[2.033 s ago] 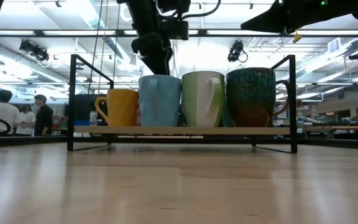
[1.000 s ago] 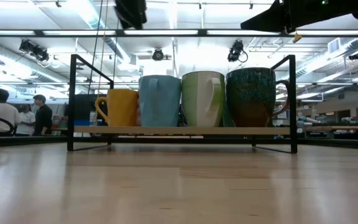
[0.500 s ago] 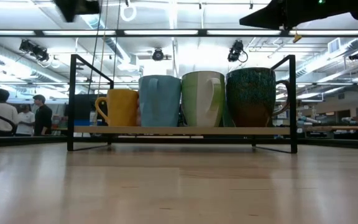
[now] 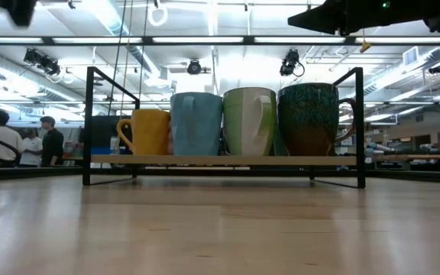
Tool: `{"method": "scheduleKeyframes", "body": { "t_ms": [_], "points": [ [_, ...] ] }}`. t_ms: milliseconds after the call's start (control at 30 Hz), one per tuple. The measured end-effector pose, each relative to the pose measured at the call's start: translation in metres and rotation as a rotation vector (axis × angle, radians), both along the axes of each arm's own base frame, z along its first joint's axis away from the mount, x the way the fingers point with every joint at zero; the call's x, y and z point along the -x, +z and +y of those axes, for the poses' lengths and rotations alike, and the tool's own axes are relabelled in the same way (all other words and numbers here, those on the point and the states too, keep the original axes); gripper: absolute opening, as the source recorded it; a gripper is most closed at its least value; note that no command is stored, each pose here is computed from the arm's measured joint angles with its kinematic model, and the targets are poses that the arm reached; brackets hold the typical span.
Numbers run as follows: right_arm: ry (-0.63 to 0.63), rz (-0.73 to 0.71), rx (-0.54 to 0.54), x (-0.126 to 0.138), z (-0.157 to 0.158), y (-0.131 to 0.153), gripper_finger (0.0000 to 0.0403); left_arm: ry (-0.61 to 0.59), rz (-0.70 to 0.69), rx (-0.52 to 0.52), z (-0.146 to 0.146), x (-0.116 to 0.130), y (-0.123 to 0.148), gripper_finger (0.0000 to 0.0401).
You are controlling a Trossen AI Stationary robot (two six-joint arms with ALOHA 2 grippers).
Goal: Place coffee mugs
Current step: Put the purple mug on the shelf
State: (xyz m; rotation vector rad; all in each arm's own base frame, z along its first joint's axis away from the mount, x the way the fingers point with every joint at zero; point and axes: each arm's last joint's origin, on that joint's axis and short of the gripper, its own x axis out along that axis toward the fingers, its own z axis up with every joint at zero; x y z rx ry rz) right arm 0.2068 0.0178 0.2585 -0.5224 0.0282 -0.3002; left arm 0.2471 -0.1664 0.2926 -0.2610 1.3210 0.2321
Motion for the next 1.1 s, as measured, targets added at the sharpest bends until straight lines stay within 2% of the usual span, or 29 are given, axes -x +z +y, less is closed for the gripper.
{"method": "scheduleKeyframes", "body": {
  "t_ms": [233, 433, 633, 1100],
  "points": [
    [0.042, -0.011, -0.002, -0.001, -0.008, 0.001, 0.0086, 0.047, 0.11, -0.029, -0.007, 0.019, -0.032, 0.0119],
    [0.055, -0.013, -0.008, -0.002, -0.012, 0.001, 0.0086, 0.086, 0.086, 0.033, -0.008, 0.032, -0.039, 0.0118],
    [0.05, -0.006, -0.014, -0.004, -0.012, -0.001, 0.0086, 0.092, 0.107, 0.027, -0.009, 0.048, -0.044, 0.0118],
    [0.051, -0.012, -0.027, -0.005, -0.012, -0.002, 0.0086, 0.075, 0.11, 0.041, -0.008, 0.051, -0.071, 0.0118]
  ]
}}
